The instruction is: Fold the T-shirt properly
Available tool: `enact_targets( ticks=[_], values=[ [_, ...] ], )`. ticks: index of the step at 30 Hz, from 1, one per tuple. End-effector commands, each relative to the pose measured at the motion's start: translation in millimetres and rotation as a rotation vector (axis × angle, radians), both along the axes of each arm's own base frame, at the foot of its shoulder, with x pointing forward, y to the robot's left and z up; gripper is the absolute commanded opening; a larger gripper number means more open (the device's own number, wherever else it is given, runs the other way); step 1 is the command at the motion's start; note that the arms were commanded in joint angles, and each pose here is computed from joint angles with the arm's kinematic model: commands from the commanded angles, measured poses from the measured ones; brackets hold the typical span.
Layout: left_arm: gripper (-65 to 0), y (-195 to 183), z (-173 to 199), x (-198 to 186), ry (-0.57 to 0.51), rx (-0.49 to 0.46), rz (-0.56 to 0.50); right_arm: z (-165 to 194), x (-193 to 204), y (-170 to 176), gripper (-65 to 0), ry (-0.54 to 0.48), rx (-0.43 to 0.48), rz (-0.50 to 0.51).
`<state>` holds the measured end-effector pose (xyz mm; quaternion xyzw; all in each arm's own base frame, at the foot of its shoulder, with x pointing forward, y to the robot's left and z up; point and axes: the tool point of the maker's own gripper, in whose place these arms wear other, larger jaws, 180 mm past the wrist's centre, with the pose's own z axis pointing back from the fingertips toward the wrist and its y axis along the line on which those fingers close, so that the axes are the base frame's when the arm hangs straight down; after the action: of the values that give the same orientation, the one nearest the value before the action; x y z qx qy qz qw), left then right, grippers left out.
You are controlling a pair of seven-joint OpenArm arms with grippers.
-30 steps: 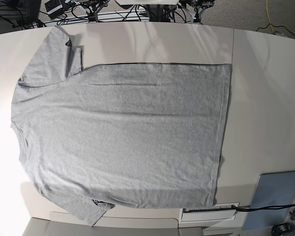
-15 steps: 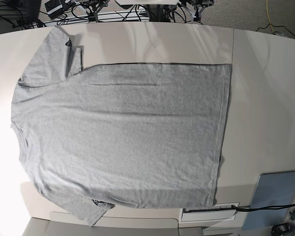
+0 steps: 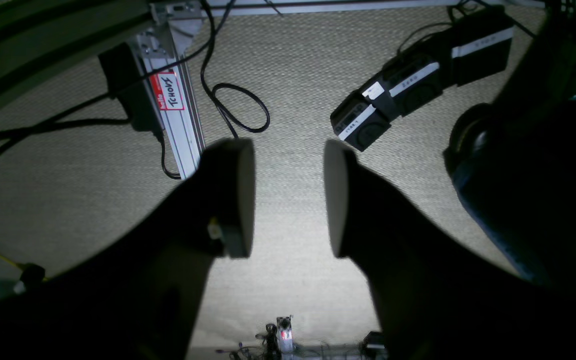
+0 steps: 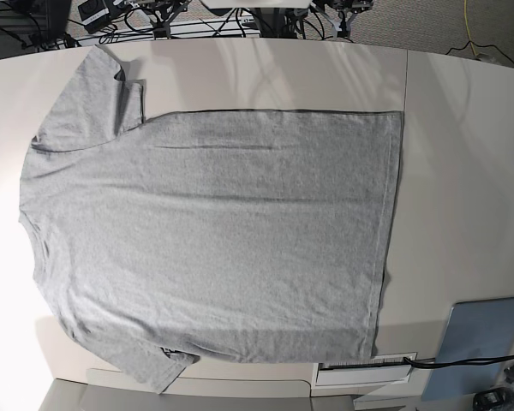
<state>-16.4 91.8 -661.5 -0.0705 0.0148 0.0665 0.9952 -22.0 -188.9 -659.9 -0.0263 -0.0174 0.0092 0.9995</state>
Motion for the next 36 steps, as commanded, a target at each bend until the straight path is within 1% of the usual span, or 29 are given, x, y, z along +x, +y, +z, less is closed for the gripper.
enact_targets(
  ticks=[1, 7, 12, 14, 19, 21, 25, 27, 30, 33, 36],
  values=[
    [-36.0, 1, 0, -3, 0.0, -0.001, -0.004, 1, -4, -6, -41.8, 0.007, -0.009, -0.007],
    [-36.0, 8, 3, -23, -0.003, 0.013, -0.004, 4, -30, -13, -41.8, 0.021, -0.016, -0.001],
    [-36.0, 8, 12, -40, -0.038, -0.056, -0.021, 13, -60, -28, -41.8, 0.02, -0.019, 0.026],
    [-36.0, 14, 17, -47, -0.049, -0.057, -0.031, 19, -72, -36, -41.8, 0.015, -0.031, 0.044],
    [-36.0, 32, 32, -65, -0.058, -0.045, -0.047, 43, -95, -51, -41.8, 0.002, -0.016, 0.1],
    [-36.0, 37, 41, -72, -0.061, -0.053, -0.036, 56, -100, -57, -41.8, 0.003, -0.004, 0.098],
    [-36.0, 53, 68, -79, -0.117, -0.069, -0.032, 91, -101, -65, -41.8, -0.027, 0.07, 0.099],
    [-36.0, 66, 85, -78, -0.16, -0.065, -0.056, 114, -96, -69, -41.8, -0.063, 0.107, 0.138],
    [-36.1, 93, 114, -71, -0.225, -0.006, -0.122, 152, -84, -77, -41.8, -0.117, 0.121, 0.233],
    [-36.1, 117, 150, -56, -0.299, 0.054, -0.225, 190, -71, -79, -41.8, -0.155, 0.123, 0.369],
    [-36.1, 134, 190, -34, -0.379, 0.105, -0.355, 225, -55, -70, -41.8, -0.196, 0.137, 0.495]
  ],
)
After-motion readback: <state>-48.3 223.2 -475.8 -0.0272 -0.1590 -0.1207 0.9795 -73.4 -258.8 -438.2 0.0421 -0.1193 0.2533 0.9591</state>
